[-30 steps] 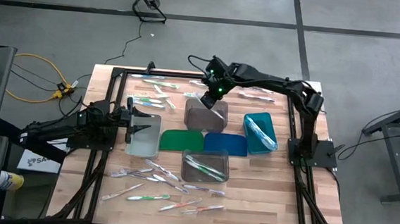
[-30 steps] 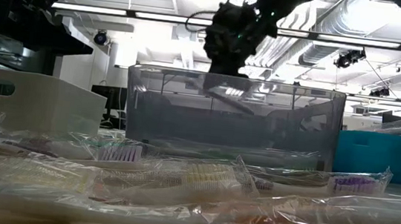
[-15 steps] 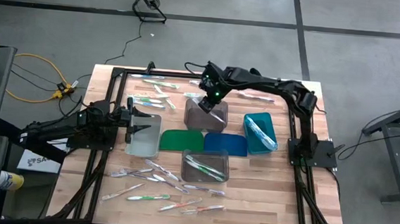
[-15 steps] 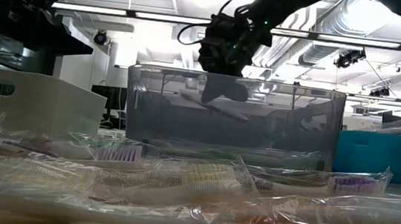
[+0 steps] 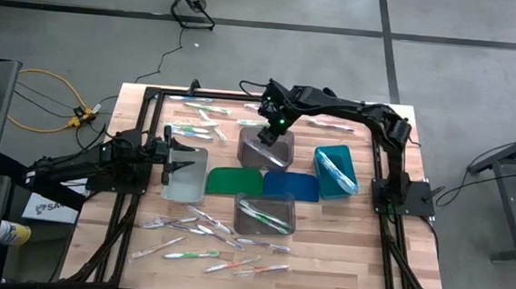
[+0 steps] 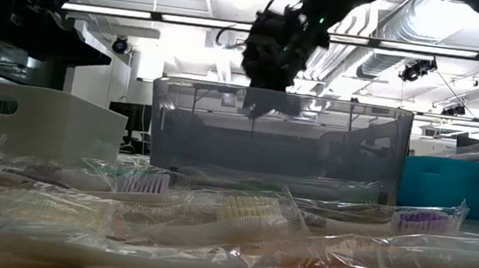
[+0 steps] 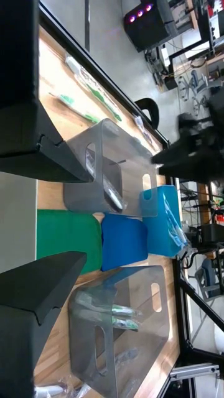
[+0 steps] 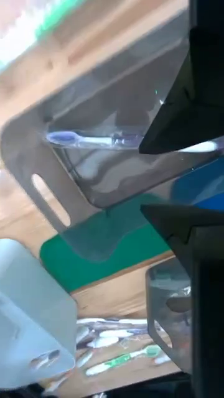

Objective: Pick & Place Toothbrushes
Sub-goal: Put the purple toothbrush into the top black bin

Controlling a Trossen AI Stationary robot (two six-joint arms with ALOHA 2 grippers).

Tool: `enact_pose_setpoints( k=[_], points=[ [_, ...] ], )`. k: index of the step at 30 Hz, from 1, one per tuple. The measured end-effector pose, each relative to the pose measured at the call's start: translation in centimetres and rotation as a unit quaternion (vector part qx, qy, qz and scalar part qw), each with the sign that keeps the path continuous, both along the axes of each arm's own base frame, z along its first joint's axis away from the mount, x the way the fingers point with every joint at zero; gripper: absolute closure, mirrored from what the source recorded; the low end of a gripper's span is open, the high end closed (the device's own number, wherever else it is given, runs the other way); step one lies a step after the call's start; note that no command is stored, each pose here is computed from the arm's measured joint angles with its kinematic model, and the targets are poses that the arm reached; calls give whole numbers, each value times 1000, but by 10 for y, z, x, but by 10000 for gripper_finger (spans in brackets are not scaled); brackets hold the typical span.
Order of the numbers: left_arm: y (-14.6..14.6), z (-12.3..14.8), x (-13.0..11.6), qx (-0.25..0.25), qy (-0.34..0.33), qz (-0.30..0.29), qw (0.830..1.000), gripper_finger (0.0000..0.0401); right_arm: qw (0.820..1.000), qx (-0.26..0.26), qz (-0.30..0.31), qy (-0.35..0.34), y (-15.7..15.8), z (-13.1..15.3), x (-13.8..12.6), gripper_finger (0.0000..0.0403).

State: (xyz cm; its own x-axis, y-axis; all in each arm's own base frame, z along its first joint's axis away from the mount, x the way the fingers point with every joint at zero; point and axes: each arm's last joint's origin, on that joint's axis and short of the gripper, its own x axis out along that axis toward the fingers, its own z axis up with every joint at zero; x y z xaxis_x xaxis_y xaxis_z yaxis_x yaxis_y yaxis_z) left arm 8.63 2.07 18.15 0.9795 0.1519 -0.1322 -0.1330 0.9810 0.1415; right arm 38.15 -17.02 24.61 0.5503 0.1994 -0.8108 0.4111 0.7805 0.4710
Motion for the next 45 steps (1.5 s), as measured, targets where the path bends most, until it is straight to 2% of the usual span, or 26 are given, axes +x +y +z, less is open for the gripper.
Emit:
enact_pose_setpoints(
  k=[4, 8, 11, 20, 26, 33, 42, 45],
  points=[
    [0, 0, 0, 0, 0, 0, 1000, 214, 998, -45, -36, 32, -5, 19, -18, 250],
    [0, 0, 0, 0, 0, 0, 1000, 214, 988, -81, -82, 106, -19, 24, -44, 251],
    [0, 0, 0, 0, 0, 0, 1000, 214, 980, -87, -85, 159, -32, 23, -64, 254],
    [0, 0, 0, 0, 0, 0, 1000, 214, 971, -83, -16, 226, -68, -15, -112, 255],
    [0, 0, 0, 0, 0, 0, 1000, 214, 960, -132, 32, 244, -85, -50, -137, 255],
    [0, 0, 0, 0, 0, 0, 1000, 214, 952, -180, 95, 228, -92, -73, -148, 255],
    [0, 0, 0, 0, 0, 0, 1000, 214, 950, -173, 119, 229, -89, -94, -160, 255],
    [0, 0, 0, 0, 0, 0, 1000, 214, 946, -186, 127, 232, -88, -99, -161, 255]
  ],
)
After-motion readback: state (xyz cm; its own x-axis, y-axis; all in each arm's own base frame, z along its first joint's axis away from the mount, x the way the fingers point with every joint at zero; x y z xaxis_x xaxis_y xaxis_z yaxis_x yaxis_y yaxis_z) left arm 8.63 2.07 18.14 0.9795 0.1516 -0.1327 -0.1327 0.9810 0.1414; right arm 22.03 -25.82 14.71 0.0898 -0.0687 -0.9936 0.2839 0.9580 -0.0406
